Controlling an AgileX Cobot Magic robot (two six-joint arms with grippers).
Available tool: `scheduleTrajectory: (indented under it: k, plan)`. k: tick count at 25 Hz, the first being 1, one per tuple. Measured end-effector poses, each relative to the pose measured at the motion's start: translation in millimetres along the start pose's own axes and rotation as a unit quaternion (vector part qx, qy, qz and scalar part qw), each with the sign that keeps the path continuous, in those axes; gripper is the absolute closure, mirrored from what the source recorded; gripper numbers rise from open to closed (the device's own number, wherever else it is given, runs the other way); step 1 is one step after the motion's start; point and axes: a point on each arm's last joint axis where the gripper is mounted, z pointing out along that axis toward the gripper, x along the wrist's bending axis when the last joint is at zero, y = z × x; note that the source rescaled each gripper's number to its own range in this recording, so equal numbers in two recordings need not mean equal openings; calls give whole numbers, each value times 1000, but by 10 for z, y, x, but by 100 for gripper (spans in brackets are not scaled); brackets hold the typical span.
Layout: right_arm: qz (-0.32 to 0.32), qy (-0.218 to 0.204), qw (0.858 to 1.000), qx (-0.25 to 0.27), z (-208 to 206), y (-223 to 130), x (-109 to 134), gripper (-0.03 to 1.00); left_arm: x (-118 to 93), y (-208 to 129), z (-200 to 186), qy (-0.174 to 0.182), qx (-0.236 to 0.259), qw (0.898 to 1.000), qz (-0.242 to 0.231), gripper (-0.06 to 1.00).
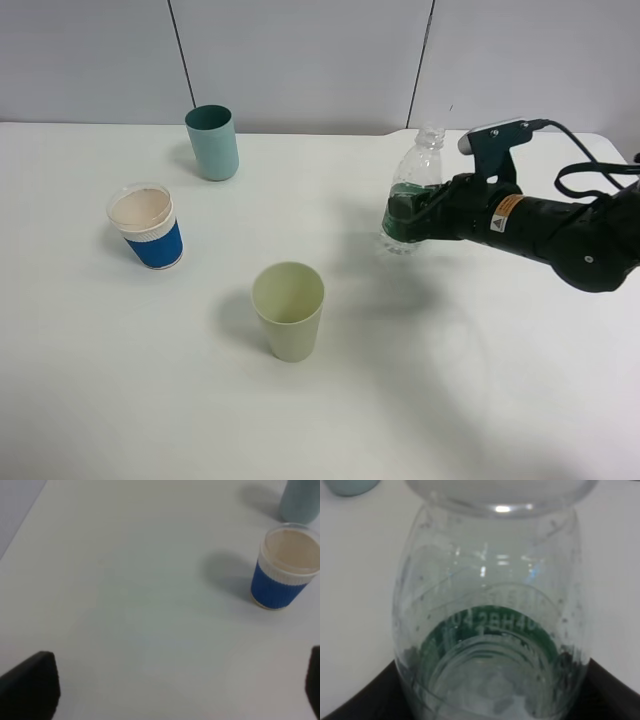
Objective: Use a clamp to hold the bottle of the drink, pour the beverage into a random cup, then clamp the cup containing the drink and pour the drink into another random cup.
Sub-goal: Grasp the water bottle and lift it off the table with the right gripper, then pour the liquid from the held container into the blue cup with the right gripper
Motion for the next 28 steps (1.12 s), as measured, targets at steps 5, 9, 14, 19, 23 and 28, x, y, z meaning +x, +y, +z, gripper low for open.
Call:
scheduleTrajectory:
  k: [5,9,14,19,23,28]
  plan:
    - [-6,-16,1000,4,-95,228,-20,97,0,0,0,0,0,1000,0,-6]
    - [-24,-19,999,45,-17,453,-30,97,0,0,0,0,0,1000,0,-6]
    - [-84,-6,994,65,119,793,108,97,0,0,0,0,0,1000,0,-6]
    - [-139,22,990,31,211,1154,347,97,0,0,0,0,0,1000,0,-6]
    - [-157,28,987,32,332,1320,500,97,0,0,0,0,0,1000,0,-6]
    - [-217,31,974,50,660,1460,893,97,0,0,0,0,0,1000,0,-6]
